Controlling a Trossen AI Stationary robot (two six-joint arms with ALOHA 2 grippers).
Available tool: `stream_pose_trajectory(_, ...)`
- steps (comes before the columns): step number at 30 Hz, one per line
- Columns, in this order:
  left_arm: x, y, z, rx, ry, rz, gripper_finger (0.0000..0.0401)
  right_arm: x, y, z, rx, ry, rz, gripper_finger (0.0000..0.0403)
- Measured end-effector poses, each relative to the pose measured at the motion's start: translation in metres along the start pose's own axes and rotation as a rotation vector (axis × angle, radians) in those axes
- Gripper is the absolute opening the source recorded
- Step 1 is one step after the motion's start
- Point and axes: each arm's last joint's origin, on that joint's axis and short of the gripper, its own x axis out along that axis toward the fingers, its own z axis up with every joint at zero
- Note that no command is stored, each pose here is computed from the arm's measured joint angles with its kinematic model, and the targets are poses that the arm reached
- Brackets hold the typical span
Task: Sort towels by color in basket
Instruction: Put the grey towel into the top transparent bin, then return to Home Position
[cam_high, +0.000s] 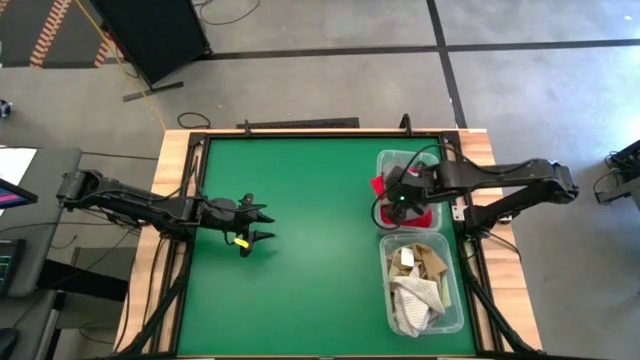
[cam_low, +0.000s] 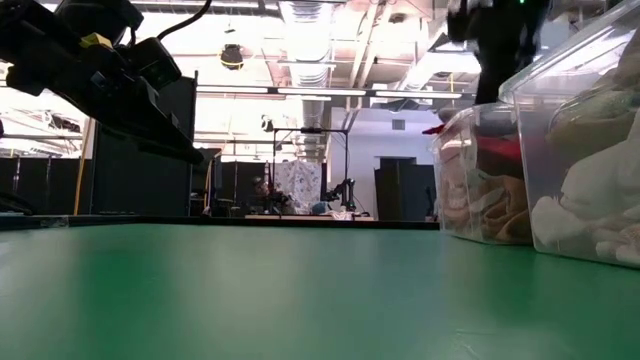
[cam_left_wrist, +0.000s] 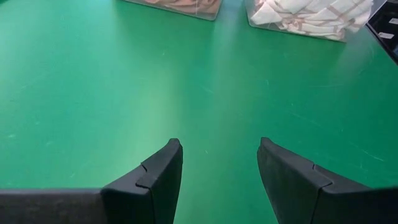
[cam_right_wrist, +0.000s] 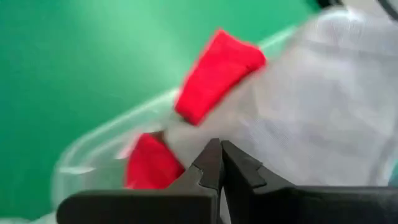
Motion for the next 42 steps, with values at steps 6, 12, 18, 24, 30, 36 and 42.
stream_pose_trajectory(6, 0.0, 0.0, 0.002, 0.008, -0.003, 0.002, 0.0198, -0.039, 0.005, 0.008, -0.091, -0.081, -0.031, 0.0037)
stream_pose_trajectory(12, -0.005, -0.003, 0.02, 0.071, -0.074, -0.005, 0.0198, -0.072, 0.001, 0.0, -0.159, -0.151, -0.066, 0.0038)
stream_pose_trajectory(18, -0.024, -0.002, 0.033, 0.136, -0.194, 0.042, 0.0198, -0.104, -0.014, -0.025, -0.186, -0.278, 0.046, 0.0038)
stream_pose_trajectory(24, -0.047, -0.002, 0.042, 0.202, -0.31, 0.043, 0.0191, -0.115, -0.021, -0.053, -0.236, -0.415, 0.169, 0.0038)
stream_pose_trajectory(30, -0.062, 0.001, 0.035, 0.213, -0.368, 0.043, 0.0186, -0.1, -0.026, -0.086, -0.298, -0.503, 0.279, 0.0038)
stream_pose_trajectory(36, -0.067, 0.006, 0.019, 0.164, -0.4, 0.05, 0.0185, -0.076, -0.036, -0.117, -0.27, -0.601, 0.428, 0.0038)
stream_pose_trajectory(42, -0.067, 0.009, 0.004, 0.113, -0.403, 0.041, 0.0185, -0.062, -0.053, -0.139, -0.231, -0.703, 0.641, 0.0038)
